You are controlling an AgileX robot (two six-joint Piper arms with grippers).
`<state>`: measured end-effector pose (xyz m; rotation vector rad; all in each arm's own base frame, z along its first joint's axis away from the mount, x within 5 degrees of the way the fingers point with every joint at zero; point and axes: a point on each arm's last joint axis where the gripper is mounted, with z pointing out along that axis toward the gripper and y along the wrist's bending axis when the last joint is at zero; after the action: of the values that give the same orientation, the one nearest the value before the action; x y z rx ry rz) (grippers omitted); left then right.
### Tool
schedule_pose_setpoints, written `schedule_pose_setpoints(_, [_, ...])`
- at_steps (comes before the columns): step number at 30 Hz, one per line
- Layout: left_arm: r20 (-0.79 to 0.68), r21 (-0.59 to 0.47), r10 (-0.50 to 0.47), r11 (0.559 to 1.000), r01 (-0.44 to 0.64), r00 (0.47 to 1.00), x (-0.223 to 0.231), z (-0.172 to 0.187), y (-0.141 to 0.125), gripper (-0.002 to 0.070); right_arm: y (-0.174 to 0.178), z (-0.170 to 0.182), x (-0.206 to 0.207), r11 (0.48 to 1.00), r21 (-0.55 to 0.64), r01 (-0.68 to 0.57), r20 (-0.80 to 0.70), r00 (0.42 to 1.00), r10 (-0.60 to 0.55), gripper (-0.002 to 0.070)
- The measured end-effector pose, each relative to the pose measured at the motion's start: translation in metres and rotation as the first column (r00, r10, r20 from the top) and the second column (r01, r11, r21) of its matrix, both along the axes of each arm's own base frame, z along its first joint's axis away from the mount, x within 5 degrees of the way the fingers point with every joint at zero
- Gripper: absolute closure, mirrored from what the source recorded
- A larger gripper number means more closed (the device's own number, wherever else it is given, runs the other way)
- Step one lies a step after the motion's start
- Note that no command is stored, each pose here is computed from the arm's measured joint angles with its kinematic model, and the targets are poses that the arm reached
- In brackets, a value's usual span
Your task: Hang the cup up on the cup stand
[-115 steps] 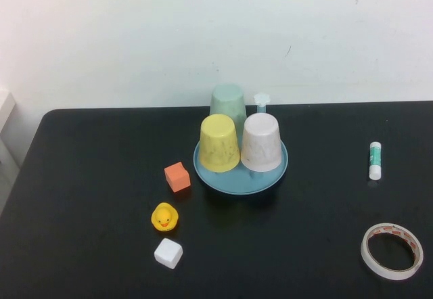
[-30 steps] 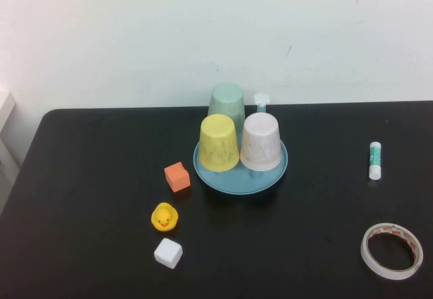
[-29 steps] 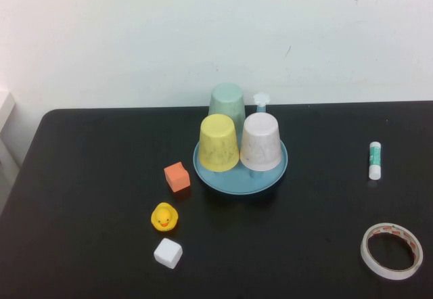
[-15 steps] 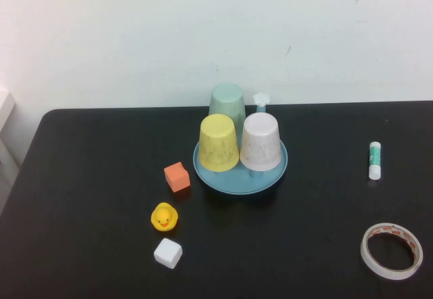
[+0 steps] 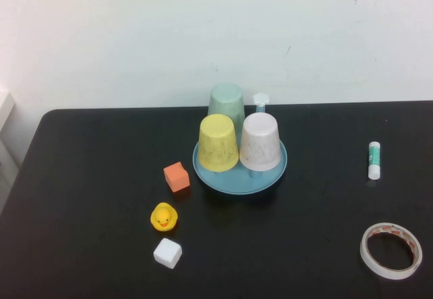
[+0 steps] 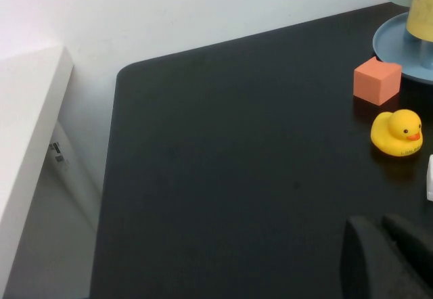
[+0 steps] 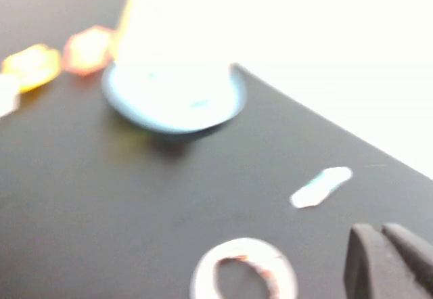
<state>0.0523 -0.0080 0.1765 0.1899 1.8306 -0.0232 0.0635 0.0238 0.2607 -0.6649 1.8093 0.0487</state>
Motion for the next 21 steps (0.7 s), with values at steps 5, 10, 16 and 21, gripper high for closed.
schedule_pose_setpoints(5, [0.0,0.0,0.0,1.0,0.0,1.0,0.0,0.0,0.0,0.0676,-0.017,-0.026,-0.005,0.968,0.074,0.238,0.137,0.96,-0.246,0.0678])
schedule_pose_setpoints(10, [0.0,0.0,0.0,1.0,0.0,1.0,0.0,0.0,0.0,0.0676,-0.026,-0.048,-0.012,0.904,0.159,0.396,0.138,0.898,-0.418,0.0678])
schedule_pose_setpoints(16, [0.0,0.0,0.0,1.0,0.0,1.0,0.0,0.0,0.0,0.0676,-0.031,-0.075,-0.011,0.845,0.179,0.504,0.068,0.85,-0.522,0.0678])
schedule_pose_setpoints(21, [0.0,0.003,-0.001,1.0,0.001,1.0,0.0,0.0,0.0,0.0676,-0.031,-0.086,-0.01,0.839,0.162,0.519,0.033,0.847,-0.53,0.0678])
